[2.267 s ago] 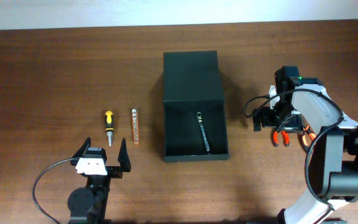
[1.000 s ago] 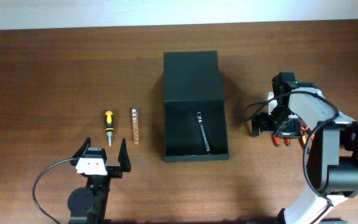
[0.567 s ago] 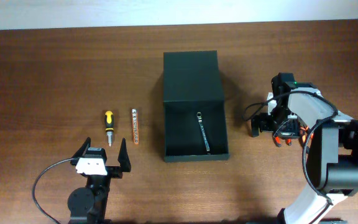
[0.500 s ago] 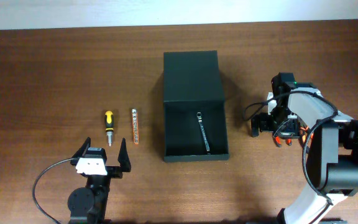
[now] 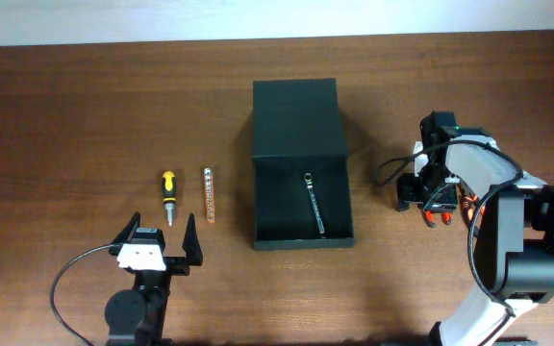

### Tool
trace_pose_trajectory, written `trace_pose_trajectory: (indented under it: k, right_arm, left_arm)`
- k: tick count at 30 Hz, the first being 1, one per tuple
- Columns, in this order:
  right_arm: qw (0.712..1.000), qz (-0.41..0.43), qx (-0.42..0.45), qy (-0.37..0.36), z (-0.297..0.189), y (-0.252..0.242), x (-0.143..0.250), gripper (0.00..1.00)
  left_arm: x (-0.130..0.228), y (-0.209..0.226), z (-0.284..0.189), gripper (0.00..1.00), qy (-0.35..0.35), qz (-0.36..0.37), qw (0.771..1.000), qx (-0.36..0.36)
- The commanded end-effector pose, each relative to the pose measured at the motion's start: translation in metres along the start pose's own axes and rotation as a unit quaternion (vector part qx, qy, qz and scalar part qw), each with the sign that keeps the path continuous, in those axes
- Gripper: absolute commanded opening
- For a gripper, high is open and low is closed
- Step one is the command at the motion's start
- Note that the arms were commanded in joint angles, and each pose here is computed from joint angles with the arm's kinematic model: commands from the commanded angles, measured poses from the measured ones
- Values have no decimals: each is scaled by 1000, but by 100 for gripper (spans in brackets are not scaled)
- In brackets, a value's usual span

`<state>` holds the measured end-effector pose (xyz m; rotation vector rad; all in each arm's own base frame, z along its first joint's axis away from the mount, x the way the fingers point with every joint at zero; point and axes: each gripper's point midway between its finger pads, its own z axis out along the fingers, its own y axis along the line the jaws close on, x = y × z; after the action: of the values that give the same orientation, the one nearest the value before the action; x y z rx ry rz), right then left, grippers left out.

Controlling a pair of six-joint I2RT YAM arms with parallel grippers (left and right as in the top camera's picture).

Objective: Pack container

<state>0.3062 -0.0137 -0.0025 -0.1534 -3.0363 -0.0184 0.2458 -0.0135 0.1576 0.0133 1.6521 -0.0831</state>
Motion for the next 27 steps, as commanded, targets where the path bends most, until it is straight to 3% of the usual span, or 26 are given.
trace_pose_trajectory:
  k: [1, 13, 24, 27]
  right_arm:
    - [1000, -4, 7, 3, 3, 0, 1, 57]
    - [1000, -3, 7, 1, 3, 0, 0, 38]
    - [1000, -3, 7, 1, 3, 0, 0, 33]
    - [1000, -3, 7, 0, 3, 0, -1, 27]
  left_arm:
    - [3, 3, 0, 99, 2, 9, 1000, -8]
    - [3, 3, 0, 99, 2, 9, 1000, -8]
    - [3, 3, 0, 99, 2, 9, 1000, -8]
    - [3, 3, 0, 99, 2, 9, 1000, -8]
